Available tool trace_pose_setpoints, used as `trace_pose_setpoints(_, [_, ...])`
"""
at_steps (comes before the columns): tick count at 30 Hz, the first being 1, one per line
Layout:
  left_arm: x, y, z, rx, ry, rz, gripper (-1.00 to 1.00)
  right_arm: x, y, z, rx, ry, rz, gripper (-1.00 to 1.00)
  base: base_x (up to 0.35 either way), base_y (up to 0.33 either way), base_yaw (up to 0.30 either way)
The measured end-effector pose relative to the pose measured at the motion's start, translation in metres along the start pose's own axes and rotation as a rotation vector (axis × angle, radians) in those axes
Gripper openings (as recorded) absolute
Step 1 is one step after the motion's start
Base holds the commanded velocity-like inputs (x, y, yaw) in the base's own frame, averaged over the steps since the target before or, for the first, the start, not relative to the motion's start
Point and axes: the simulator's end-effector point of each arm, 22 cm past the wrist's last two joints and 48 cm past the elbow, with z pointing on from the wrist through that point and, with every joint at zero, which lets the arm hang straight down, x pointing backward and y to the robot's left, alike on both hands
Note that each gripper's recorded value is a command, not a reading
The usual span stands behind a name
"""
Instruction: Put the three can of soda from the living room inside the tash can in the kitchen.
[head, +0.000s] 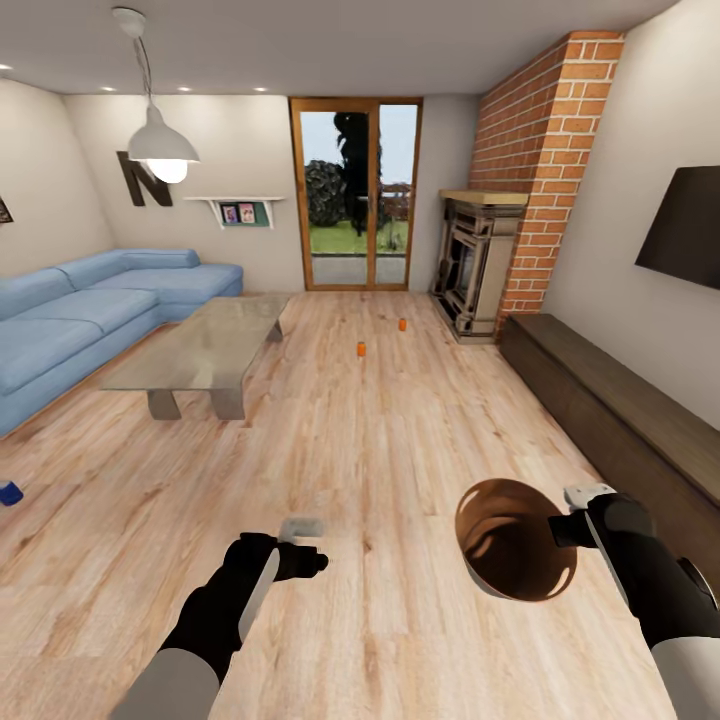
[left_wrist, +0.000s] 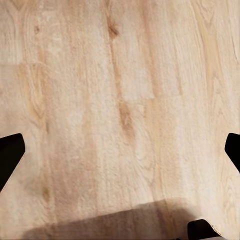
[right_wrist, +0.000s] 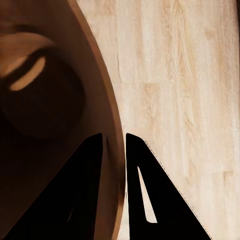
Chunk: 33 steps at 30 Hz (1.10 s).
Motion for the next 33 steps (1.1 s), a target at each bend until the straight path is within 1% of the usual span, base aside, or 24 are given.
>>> trace_pose_setpoints(28, [0.0008,0.0012,0.0003,-0.003,0.002,0.002,1.0,0.0,0.0003,0.0,0.0,0.0,-0.001,-1.0,0.0,0.336,0.0])
trace_pose_setpoints(33, [0.005,0.0013,0.0022,-0.002,0.012,0.001,1.0,0.0,0.0003,0.0,0.0,0.0,-0.001,-1.0,0.0,0.336,0.0])
